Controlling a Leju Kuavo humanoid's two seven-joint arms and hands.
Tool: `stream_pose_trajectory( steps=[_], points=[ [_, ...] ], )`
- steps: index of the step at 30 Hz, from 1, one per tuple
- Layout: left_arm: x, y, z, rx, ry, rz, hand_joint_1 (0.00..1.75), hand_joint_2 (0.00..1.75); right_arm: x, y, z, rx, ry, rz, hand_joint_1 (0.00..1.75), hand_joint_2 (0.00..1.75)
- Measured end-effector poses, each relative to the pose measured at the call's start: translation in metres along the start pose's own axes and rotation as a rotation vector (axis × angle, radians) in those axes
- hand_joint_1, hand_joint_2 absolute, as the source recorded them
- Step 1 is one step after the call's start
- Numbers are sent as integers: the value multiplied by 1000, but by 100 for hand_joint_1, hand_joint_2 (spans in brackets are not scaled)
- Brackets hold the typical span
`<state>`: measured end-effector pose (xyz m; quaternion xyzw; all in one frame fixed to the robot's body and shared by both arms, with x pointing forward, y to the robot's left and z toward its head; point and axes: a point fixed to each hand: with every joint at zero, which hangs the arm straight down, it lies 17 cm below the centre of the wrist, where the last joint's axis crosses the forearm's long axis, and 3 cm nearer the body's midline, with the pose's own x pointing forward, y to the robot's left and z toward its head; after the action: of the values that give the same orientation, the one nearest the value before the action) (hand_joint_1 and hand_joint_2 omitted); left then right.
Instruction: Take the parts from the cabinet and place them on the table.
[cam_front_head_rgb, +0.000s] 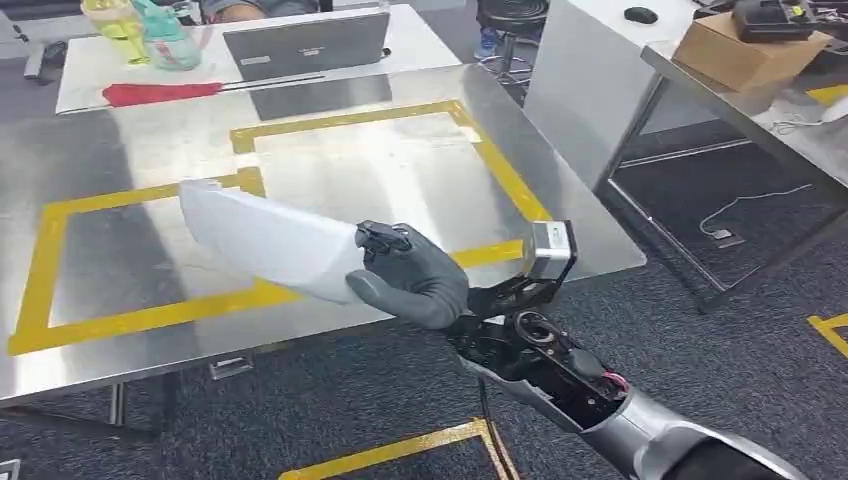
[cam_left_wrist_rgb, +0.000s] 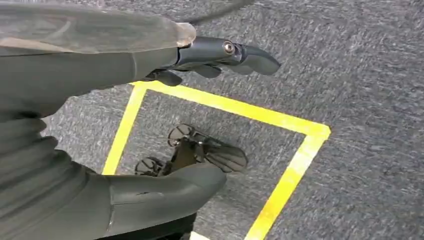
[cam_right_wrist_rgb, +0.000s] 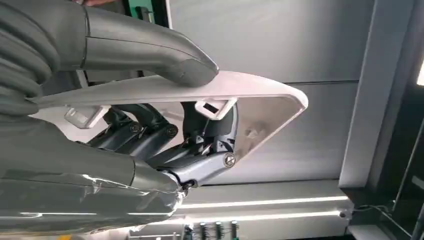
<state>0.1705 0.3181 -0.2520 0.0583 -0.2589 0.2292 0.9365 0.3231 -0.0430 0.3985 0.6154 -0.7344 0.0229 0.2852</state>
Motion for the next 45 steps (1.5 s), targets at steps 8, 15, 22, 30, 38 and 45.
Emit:
stream_pose_trajectory(
  steps=[8, 15, 22, 30, 38, 45],
  points=[
    [0, 0, 0, 0, 1, 1, 0, 175, 0, 0, 0, 0, 0, 0, 175, 175],
    [-2, 1, 0, -1, 16, 4, 0, 175, 0, 0, 0, 0, 0, 0, 175, 175],
    [-2, 0, 0, -1, 16, 5, 0, 175, -1, 1, 1, 3, 2, 0, 175, 175],
    [-2, 0, 0, -3, 16, 6, 0, 175, -3, 0, 2, 0, 7, -3, 175, 175],
    [-2, -2, 0, -6, 16, 7, 0, 175, -4, 0, 4, -2, 9, -6, 175, 175],
    [-3, 3, 0, 0, 17, 4, 0, 175, -4, 0, 4, -3, 9, -7, 175, 175]
  ],
)
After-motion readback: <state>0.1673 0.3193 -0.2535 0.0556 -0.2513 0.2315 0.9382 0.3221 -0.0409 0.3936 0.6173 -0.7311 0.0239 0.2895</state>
